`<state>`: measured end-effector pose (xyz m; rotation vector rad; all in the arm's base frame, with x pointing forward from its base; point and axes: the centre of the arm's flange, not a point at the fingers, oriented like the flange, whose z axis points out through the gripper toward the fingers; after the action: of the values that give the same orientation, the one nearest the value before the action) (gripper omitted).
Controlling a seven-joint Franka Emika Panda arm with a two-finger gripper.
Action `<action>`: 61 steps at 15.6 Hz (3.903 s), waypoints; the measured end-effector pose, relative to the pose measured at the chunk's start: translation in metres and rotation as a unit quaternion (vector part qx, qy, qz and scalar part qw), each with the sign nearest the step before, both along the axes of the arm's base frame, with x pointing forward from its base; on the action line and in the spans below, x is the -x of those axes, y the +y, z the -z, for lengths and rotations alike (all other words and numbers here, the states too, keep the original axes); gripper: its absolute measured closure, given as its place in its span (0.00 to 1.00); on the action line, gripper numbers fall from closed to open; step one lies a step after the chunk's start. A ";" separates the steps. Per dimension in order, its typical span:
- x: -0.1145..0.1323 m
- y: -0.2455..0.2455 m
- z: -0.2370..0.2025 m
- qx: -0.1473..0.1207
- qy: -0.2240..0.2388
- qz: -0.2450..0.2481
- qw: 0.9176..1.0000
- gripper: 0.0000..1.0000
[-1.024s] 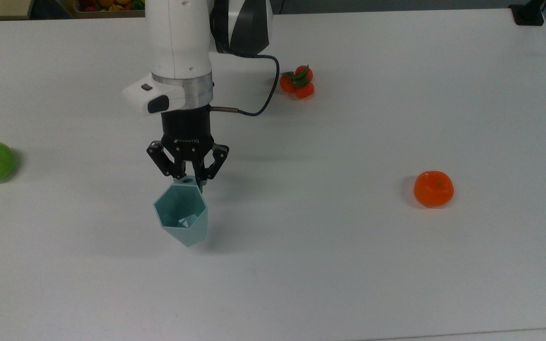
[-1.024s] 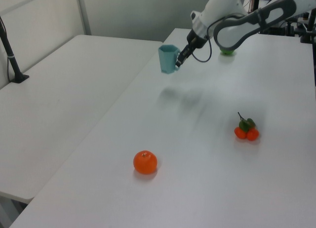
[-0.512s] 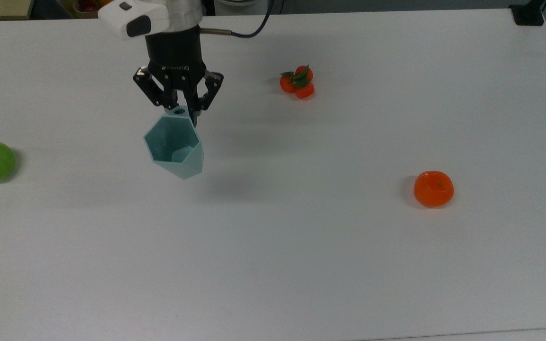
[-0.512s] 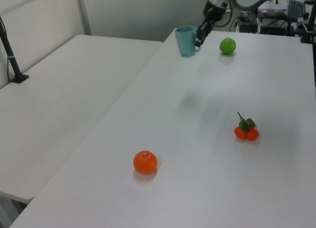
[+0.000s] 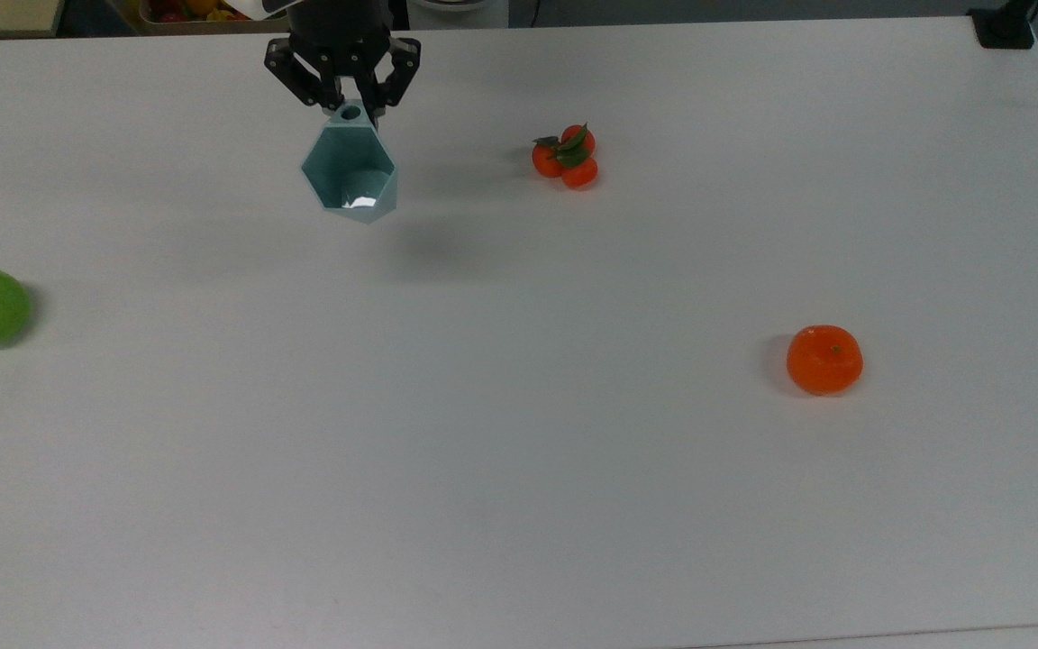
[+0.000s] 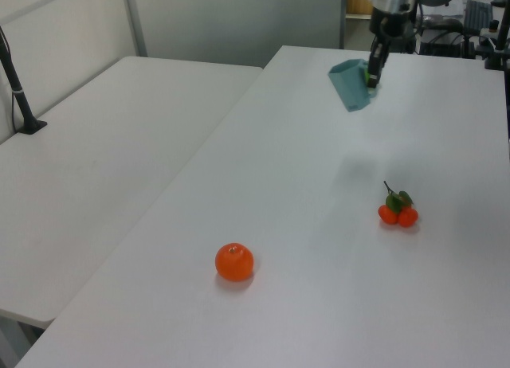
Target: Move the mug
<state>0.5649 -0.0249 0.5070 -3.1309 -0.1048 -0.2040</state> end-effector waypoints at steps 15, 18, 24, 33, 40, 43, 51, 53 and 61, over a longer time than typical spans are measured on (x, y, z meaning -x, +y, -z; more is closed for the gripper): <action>0.073 -0.025 0.133 0.008 -0.017 -0.037 0.999 0.77; 0.075 -0.023 0.138 0.010 -0.029 -0.039 0.999 0.77; 0.078 -0.023 0.140 0.011 -0.036 -0.042 0.998 0.77; 0.091 -0.021 0.160 0.006 0.002 -0.044 0.999 0.36; 0.076 -0.019 0.107 -0.005 0.067 -0.049 0.997 0.00; 0.060 -0.011 0.038 -0.007 0.079 -0.060 0.995 0.00; 0.043 0.018 -0.119 -0.046 0.062 0.079 0.994 0.00; 0.041 0.024 -0.128 -0.051 0.060 0.087 0.993 0.00; -0.002 0.034 -0.121 -0.055 -0.028 0.079 0.995 0.00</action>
<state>0.5668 0.0092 0.6275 -3.0239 0.1491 -0.2874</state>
